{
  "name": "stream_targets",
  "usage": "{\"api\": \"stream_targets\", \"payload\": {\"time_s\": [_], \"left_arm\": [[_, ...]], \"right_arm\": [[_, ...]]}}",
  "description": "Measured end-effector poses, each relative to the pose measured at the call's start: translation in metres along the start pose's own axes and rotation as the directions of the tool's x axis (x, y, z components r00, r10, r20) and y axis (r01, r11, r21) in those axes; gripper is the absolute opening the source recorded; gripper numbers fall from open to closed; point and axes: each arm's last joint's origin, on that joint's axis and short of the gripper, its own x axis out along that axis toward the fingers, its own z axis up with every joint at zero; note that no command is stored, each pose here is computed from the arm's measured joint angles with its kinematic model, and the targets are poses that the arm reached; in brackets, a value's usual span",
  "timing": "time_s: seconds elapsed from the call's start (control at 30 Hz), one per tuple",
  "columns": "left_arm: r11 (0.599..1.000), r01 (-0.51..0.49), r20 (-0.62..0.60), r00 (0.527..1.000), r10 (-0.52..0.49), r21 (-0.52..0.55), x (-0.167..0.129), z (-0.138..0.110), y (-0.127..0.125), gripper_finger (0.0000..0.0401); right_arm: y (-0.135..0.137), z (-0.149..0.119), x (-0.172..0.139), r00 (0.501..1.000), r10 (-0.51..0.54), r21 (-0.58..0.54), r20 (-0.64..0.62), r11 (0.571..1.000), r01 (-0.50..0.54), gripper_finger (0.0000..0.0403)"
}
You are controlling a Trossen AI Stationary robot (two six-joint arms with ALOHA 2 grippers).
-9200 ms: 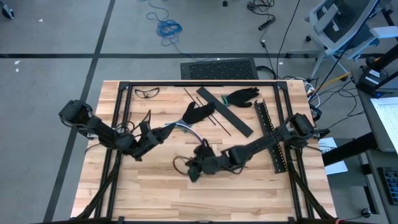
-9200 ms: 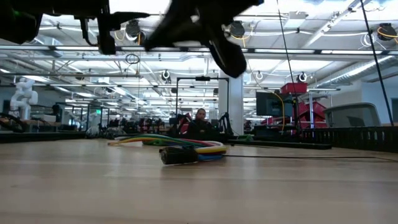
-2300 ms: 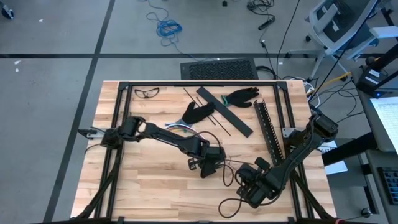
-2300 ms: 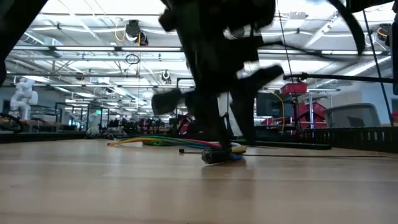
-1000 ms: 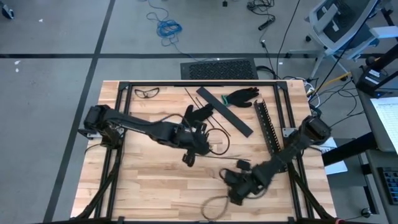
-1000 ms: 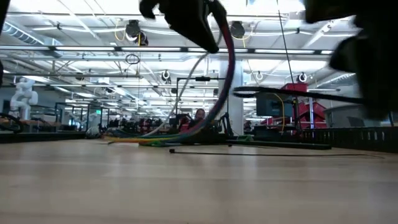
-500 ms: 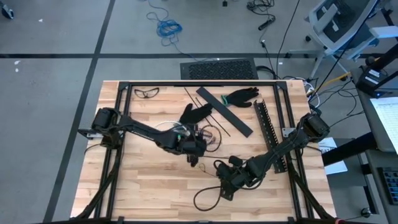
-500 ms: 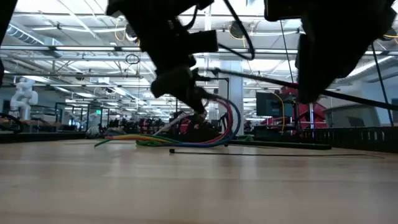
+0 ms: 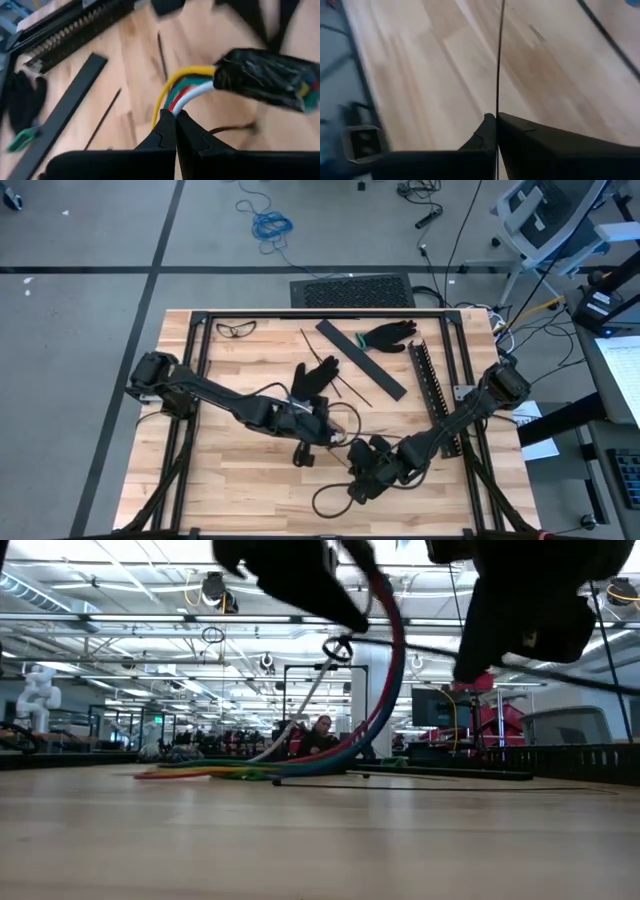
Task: Ziptie cables
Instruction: Wrap the black zip tie on the cable
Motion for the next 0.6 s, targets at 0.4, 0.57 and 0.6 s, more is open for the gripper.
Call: {"api": "stream_targets", "payload": {"time_s": [0.4, 0.57, 0.6], "left_arm": [[0.990, -0.140, -0.263, 0.954, 0.144, 0.033, -0.009, -0.062, 0.025, 0.0000], [0.967, -0.203, -0.208, 0.963, 0.169, -0.152, -0.033, -0.074, 0.029, 0.0000], [0.958, -0.214, -0.187, 0.966, 0.178, -0.193, -0.038, -0.074, 0.028, 0.0000]], "right_arm": [[0.008, -0.045, 0.040, 0.980, 0.024, 0.024, -0.196, 1.000, -0.019, 0.0000], [-0.008, -0.031, 0.049, 0.971, -0.055, -0.118, -0.234, 0.993, 0.028, 0.0000], [-0.012, -0.026, 0.051, 0.969, -0.072, -0.156, -0.234, 0.987, 0.036, 0.0000]]}}
